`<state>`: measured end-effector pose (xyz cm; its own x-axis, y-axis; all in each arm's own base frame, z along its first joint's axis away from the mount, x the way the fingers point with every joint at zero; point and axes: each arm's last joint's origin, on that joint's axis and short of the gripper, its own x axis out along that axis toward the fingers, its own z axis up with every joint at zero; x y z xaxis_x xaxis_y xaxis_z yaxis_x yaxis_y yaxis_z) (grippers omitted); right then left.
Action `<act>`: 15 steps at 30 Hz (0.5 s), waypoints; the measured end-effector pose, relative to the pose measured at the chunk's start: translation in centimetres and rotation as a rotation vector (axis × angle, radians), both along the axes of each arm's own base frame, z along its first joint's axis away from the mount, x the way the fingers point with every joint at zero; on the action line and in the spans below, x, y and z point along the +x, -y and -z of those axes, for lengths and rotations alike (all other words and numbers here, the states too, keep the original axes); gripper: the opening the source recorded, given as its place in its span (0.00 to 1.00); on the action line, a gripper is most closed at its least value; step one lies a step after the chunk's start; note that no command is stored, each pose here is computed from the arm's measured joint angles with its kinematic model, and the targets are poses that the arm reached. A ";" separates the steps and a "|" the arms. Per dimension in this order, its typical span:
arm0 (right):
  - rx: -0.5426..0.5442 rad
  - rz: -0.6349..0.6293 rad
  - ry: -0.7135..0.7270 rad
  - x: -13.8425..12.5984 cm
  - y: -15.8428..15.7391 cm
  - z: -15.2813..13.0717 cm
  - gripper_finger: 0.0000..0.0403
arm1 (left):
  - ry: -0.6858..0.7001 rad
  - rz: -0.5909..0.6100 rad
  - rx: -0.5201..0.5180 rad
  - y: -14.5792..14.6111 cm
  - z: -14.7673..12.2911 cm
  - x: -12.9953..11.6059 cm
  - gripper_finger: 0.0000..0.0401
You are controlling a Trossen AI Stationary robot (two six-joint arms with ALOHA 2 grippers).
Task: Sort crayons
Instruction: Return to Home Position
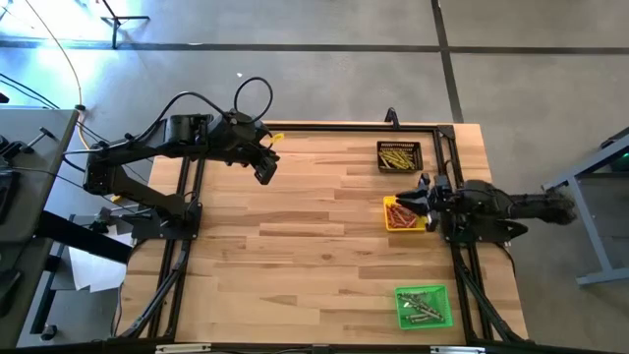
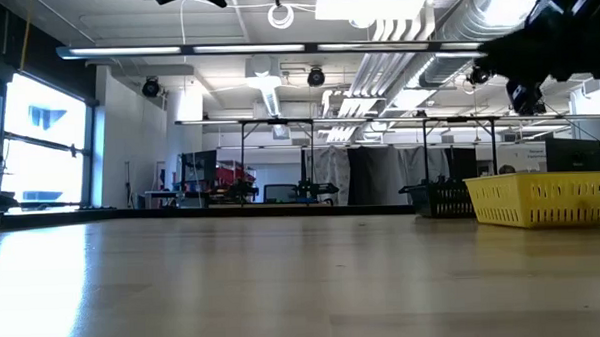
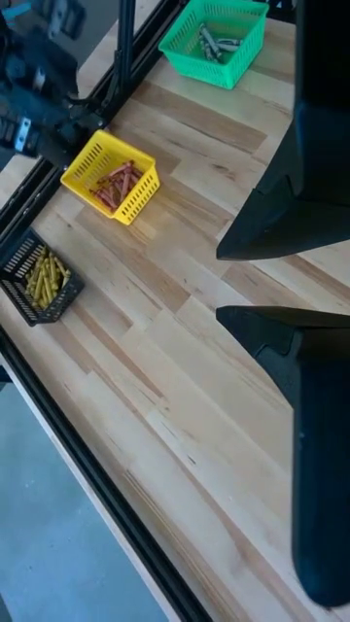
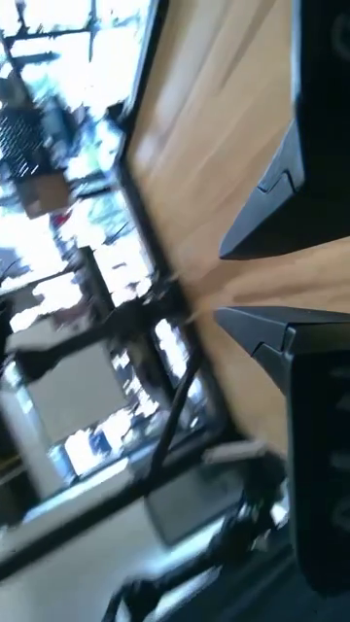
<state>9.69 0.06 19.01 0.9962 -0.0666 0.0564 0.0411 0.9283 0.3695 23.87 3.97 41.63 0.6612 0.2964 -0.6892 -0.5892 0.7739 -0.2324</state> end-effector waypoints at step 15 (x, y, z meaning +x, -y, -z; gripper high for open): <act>0.069 0.162 -0.020 0.1 2.6 2.0 0.18 | 0.000 0.000 -0.001 0.0 0.0 0.0 0.19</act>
